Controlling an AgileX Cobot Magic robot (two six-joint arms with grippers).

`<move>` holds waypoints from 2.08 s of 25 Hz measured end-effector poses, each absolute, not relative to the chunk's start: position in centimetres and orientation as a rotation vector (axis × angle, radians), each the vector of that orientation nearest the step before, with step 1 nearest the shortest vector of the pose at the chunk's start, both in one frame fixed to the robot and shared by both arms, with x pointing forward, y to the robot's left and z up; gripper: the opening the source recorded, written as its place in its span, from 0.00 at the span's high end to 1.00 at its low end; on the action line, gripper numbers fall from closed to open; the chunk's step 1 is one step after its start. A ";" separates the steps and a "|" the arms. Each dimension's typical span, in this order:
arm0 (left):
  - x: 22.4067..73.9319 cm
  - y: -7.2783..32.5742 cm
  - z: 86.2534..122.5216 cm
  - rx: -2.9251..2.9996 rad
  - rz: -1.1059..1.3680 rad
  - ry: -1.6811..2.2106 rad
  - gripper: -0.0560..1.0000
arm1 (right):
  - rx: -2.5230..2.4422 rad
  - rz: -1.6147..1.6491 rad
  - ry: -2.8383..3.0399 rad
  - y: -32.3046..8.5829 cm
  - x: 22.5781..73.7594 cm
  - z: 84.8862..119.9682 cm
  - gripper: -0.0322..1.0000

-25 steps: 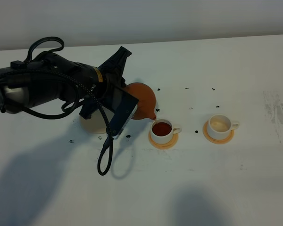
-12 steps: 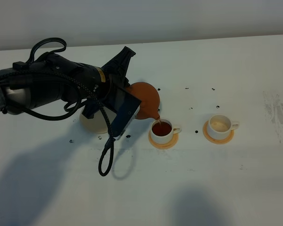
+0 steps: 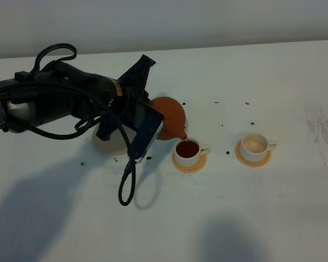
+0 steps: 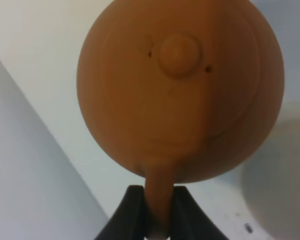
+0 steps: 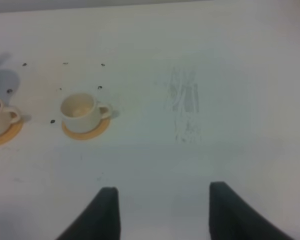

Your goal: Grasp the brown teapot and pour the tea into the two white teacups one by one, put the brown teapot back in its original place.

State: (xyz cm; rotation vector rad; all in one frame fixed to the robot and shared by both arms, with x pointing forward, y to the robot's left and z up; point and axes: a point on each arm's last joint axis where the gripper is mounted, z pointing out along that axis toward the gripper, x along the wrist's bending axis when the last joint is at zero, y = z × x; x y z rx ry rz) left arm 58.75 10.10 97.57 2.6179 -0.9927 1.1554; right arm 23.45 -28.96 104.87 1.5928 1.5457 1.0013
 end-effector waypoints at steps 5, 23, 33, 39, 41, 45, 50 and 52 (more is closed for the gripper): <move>58.6 10.2 97.4 2.660 1.085 -0.764 0.84 | 1.593 1.001 1.546 -29.0 23.4 104.9 0.56; 56.8 12.2 99.8 2.771 0.816 -0.256 0.84 | 1.593 1.001 1.546 -29.0 23.4 104.9 0.56; 55.0 12.7 99.2 2.836 0.511 -0.022 0.84 | 1.593 1.001 1.546 -29.0 23.4 104.9 0.56; 53.7 13.2 96.8 2.858 0.449 -0.068 0.84 | 1.593 1.001 1.546 -29.0 23.4 104.9 0.56; 53.3 13.1 96.1 2.849 0.460 -0.094 0.84 | 1.593 1.001 1.546 -29.0 23.4 104.9 0.56; 52.7 13.0 95.3 2.832 0.467 -0.088 0.84 | 1.593 1.001 1.546 -29.0 23.4 104.9 0.56; 52.3 13.0 94.6 2.807 0.445 -0.020 0.84 | 1.593 1.001 1.546 -29.0 23.4 104.9 0.56; 52.1 13.0 94.5 2.805 0.433 -0.006 0.84 | 1.593 1.001 1.546 -29.0 23.4 104.9 0.56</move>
